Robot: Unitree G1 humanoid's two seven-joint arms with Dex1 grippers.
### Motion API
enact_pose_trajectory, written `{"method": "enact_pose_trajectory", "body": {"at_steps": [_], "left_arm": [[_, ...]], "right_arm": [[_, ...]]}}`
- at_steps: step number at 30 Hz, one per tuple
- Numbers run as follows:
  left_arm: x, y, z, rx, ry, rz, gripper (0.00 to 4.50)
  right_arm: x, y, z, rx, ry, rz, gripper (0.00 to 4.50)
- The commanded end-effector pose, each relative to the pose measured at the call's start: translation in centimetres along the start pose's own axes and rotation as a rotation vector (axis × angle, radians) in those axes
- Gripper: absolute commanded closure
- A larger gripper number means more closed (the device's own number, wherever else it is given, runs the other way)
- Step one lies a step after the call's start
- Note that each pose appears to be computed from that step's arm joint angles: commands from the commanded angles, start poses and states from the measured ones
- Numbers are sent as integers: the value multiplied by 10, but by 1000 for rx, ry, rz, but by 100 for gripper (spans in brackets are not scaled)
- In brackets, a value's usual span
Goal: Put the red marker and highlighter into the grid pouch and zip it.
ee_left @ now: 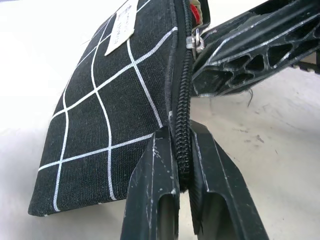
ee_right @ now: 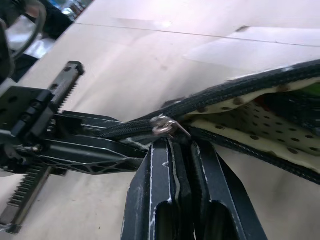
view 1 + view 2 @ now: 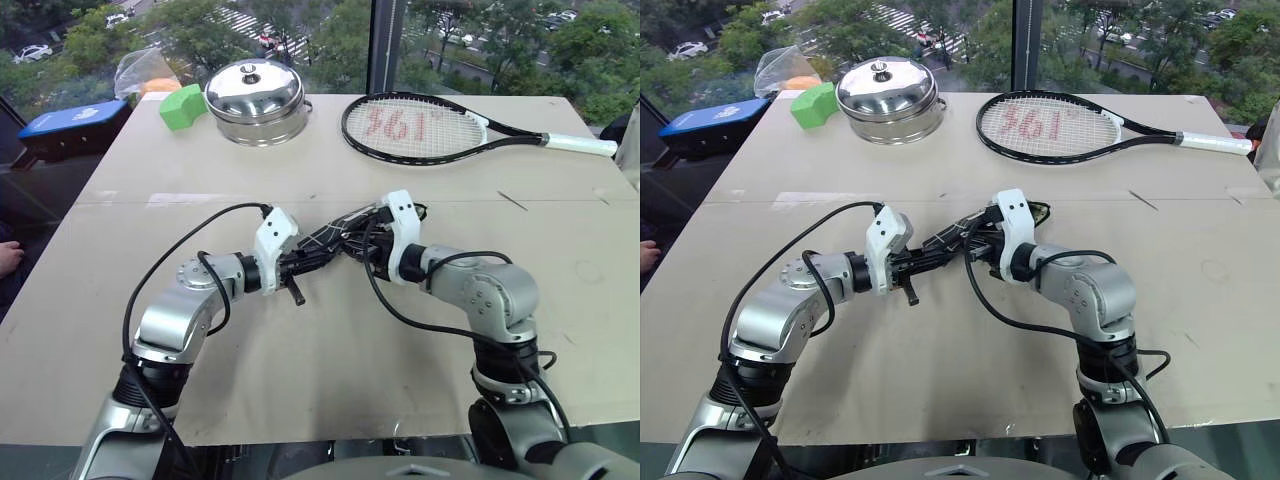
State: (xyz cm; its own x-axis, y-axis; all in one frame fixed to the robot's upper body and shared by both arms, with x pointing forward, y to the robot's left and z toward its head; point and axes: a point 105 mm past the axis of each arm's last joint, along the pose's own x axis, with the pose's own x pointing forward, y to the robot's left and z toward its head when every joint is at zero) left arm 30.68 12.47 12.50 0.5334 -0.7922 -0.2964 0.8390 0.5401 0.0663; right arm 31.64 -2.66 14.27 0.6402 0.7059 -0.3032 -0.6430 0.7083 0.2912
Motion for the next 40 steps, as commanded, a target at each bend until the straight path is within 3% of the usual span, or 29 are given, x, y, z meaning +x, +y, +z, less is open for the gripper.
{"method": "enact_pose_trajectory", "body": {"at_steps": [1,3,5,9,11,12,13,15,17,18,19,23,30,33,40], "left_arm": [[-9,6,8,55,-19,41,450],[-10,8,7,61,-16,55,450],[-9,8,6,91,-14,49,450],[0,5,6,180,-12,13,450],[9,6,10,319,-5,-2,450],[12,6,13,376,-18,-24,450],[14,6,15,413,-30,-42,450],[12,7,16,447,-55,-69,373],[4,9,13,425,-87,-82,291],[-4,11,13,379,-110,-80,265],[-10,11,12,333,-127,-79,214],[-45,7,16,-2,-218,-61,25],[-94,-19,-8,-118,-130,-20,10],[-118,-28,-31,-114,-35,9,10],[-130,-30,-35,-127,-24,14,10]], "right_arm": [[-45,-64,13,-25,-52,-322,440],[-79,-105,15,-32,-50,-518,440],[-98,-120,16,-55,-40,-573,440],[-95,-105,13,-154,-17,-484,440],[-90,-90,19,-232,-103,-398,440],[-91,-87,14,-279,-83,-371,440],[-92,-85,9,-328,-60,-343,416],[-101,-85,-1,-399,-26,-325,368],[-115,-81,-9,-462,-22,-274,256],[-126,-83,-12,-485,-27,-274,237],[-135,-84,-13,-508,-41,-272,174],[-177,-82,-16,-591,-106,-260,1],[-239,-61,-28,-612,-106,-148,0],[-267,-59,-30,-593,-90,-140,0],[-283,-56,-48,-583,13,-116,0]]}}
